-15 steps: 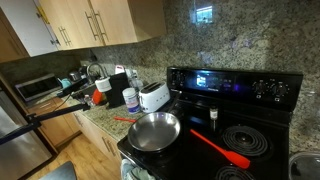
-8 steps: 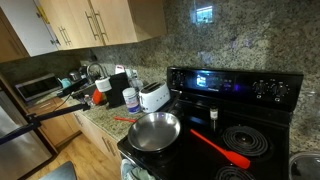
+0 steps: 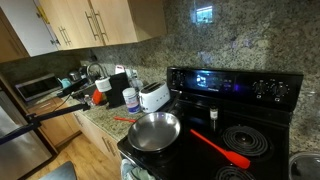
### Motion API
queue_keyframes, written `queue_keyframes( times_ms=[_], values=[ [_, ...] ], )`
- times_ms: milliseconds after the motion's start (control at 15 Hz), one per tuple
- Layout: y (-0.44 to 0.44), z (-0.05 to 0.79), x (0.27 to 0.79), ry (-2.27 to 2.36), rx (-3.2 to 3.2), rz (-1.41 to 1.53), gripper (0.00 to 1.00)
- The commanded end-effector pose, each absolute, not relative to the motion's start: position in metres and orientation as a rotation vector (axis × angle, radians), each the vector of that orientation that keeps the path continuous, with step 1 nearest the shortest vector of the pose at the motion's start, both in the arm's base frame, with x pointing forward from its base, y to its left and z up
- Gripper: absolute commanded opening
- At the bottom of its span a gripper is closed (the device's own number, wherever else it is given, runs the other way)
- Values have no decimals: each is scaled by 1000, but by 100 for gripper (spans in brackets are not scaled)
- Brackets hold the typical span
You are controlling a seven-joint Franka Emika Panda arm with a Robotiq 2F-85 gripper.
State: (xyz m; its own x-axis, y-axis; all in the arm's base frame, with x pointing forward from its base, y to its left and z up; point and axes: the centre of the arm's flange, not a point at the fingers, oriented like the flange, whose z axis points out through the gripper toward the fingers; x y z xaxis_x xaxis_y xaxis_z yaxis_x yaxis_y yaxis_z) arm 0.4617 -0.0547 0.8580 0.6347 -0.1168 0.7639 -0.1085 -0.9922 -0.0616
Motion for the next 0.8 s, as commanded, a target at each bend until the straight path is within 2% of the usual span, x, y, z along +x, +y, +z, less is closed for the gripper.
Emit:
queue_keyframes(
  times_ms=[0,267,733],
  values=[
    [-54,859,461,194,-2831,-1321,100],
    [-55,857,468,179,-2824,-1312,100],
    [-51,840,532,1,-2858,-1241,100]
  ],
)
